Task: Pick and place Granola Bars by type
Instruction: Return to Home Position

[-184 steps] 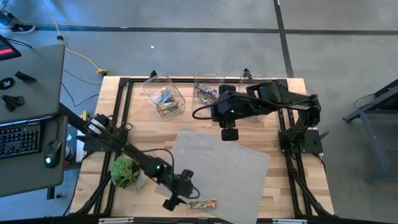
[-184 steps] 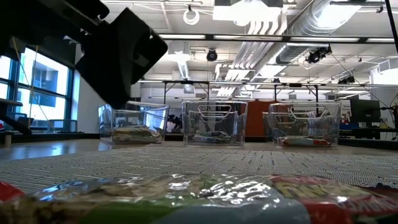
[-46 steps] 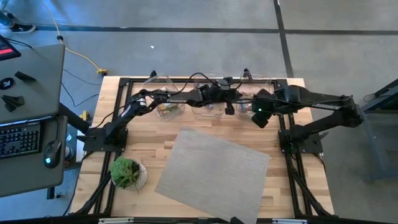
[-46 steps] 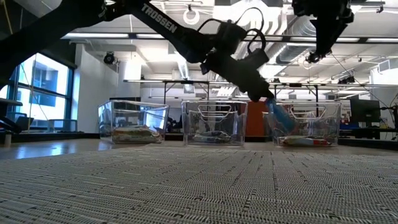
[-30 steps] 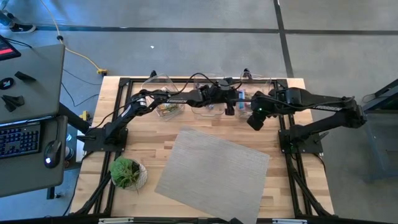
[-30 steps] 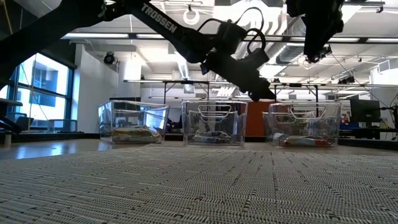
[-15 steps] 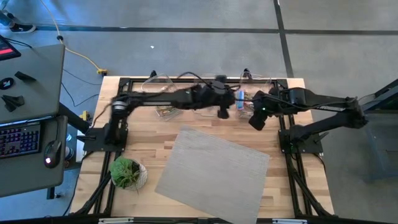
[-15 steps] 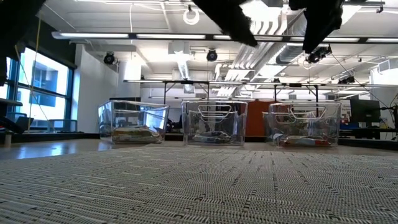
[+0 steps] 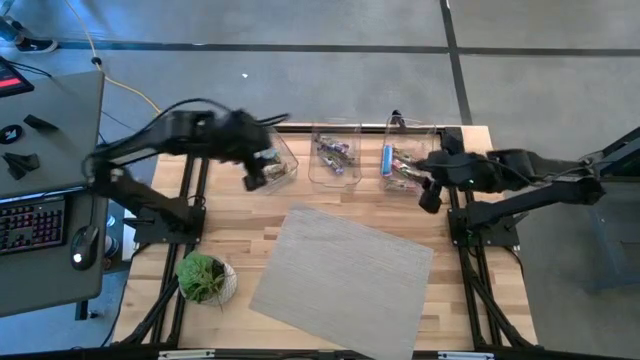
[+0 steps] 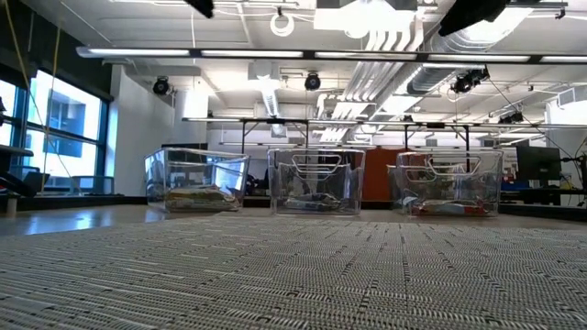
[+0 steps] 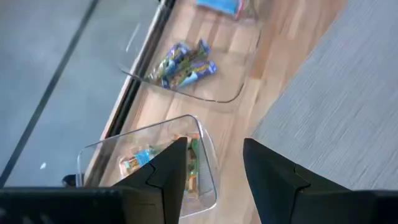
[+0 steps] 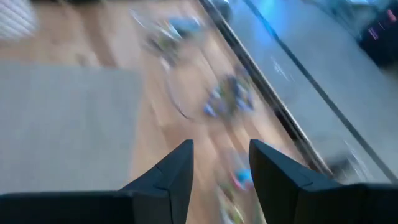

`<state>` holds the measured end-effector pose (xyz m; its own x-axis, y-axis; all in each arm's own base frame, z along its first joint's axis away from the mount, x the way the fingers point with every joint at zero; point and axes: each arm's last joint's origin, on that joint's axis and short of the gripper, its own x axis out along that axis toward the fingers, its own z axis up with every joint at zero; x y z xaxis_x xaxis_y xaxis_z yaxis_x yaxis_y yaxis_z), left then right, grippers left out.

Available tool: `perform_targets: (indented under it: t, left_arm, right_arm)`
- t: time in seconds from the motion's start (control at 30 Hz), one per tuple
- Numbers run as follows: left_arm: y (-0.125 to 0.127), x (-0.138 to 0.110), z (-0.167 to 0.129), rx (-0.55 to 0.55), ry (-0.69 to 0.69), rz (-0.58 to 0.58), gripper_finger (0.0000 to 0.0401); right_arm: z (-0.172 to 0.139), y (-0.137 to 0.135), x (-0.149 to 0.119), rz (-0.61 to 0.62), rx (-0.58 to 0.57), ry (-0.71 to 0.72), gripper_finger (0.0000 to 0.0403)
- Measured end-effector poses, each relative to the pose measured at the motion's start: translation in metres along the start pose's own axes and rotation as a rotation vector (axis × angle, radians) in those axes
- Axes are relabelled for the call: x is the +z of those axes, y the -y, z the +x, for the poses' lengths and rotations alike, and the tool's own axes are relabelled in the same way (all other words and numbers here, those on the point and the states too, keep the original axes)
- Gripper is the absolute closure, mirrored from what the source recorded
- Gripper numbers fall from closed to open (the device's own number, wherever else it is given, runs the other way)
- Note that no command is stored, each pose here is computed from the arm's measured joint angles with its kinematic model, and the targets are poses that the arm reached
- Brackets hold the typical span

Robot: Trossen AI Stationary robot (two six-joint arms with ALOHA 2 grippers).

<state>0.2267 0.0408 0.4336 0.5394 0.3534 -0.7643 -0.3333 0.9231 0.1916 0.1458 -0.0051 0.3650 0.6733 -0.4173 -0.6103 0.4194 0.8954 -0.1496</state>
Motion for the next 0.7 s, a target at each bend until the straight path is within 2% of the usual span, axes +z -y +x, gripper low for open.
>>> perform_targets:
  t: [0.07, 0.17, 0.27, 0.33, 0.4, 0.53, 0.7]
  left_arm:
    - [0.000, -0.021, -0.011, -0.013, 0.064, -0.016, 0.0252]
    - [0.002, -0.056, -0.009, -0.035, 0.182, -0.049, 0.0252]
    - [0.005, -0.093, 0.006, -0.092, 0.338, -0.089, 0.0252]
    - [0.010, -0.118, 0.023, -0.157, 0.439, -0.101, 0.0252]
    - [0.014, -0.140, 0.039, -0.186, 0.535, -0.102, 0.0252]
    - [0.019, -0.174, 0.063, -0.187, 0.703, -0.150, 0.0252]
    - [0.019, -0.203, 0.074, -0.132, 0.782, -0.193, 0.0252]
  right_arm:
    - [0.004, -0.003, -0.013, -0.009, 0.065, 0.093, 0.0263]
    - [0.015, -0.010, -0.041, -0.017, 0.247, 0.214, 0.0263]
    - [0.026, -0.017, -0.064, -0.028, 0.447, 0.370, 0.0263]
    - [0.033, -0.020, -0.079, -0.045, 0.535, 0.457, 0.0263]
    - [0.038, -0.020, -0.093, -0.040, 0.571, 0.515, 0.0263]
    - [0.046, -0.018, -0.117, -0.002, 0.567, 0.556, 0.0263]
    - [0.051, -0.016, -0.139, -0.016, 0.564, 0.618, 0.0263]
